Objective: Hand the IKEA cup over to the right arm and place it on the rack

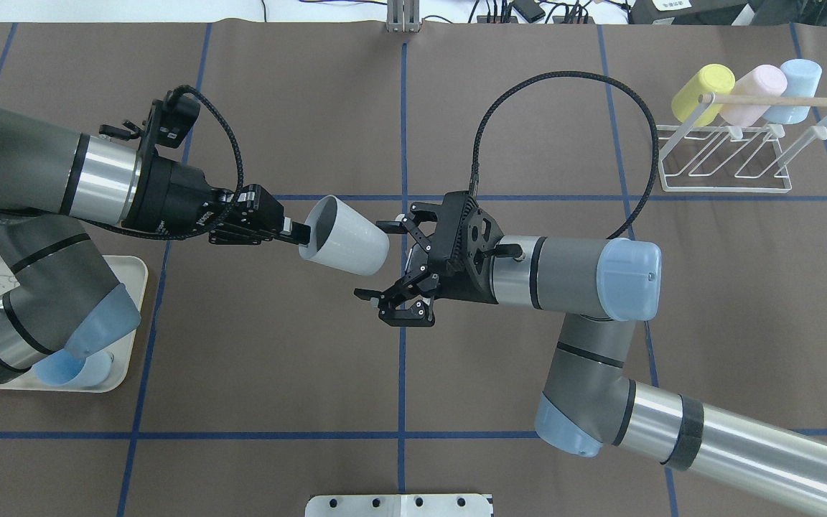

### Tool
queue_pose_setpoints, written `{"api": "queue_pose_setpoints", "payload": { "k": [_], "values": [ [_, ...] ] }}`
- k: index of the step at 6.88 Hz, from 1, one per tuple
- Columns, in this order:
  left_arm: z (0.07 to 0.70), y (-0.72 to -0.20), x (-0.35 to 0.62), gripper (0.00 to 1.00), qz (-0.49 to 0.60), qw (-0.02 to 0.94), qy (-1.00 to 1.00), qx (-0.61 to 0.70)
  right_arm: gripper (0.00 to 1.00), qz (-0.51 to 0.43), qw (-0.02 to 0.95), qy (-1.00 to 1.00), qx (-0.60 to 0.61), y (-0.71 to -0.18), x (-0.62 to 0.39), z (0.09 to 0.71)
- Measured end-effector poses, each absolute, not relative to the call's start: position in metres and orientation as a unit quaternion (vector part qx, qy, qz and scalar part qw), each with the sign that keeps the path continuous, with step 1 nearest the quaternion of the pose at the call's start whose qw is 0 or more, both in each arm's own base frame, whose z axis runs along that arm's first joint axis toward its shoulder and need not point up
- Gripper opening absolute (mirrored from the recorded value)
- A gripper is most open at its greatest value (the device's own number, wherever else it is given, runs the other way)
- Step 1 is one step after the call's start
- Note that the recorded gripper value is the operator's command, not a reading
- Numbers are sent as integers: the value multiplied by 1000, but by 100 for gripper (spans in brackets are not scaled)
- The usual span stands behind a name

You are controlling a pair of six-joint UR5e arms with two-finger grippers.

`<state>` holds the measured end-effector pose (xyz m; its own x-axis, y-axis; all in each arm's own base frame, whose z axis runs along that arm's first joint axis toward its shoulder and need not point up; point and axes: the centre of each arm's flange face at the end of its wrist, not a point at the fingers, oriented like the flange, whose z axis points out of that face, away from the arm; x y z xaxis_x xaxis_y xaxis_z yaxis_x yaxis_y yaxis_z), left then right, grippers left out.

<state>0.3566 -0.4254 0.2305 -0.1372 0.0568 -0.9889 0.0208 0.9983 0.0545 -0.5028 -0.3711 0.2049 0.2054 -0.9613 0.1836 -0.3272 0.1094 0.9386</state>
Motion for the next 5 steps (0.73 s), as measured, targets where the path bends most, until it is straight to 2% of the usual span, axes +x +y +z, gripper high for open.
{"api": "queue_pose_setpoints", "payload": {
  "k": [2, 5],
  "values": [
    [234, -422, 365, 0, 16, 659, 752, 19, 99, -312, 506, -547, 590, -371, -503, 204],
    [235, -420, 373, 0, 18, 660, 751, 16, 87, -308, 506, -545, 593, -372, -502, 203]
  ]
}}
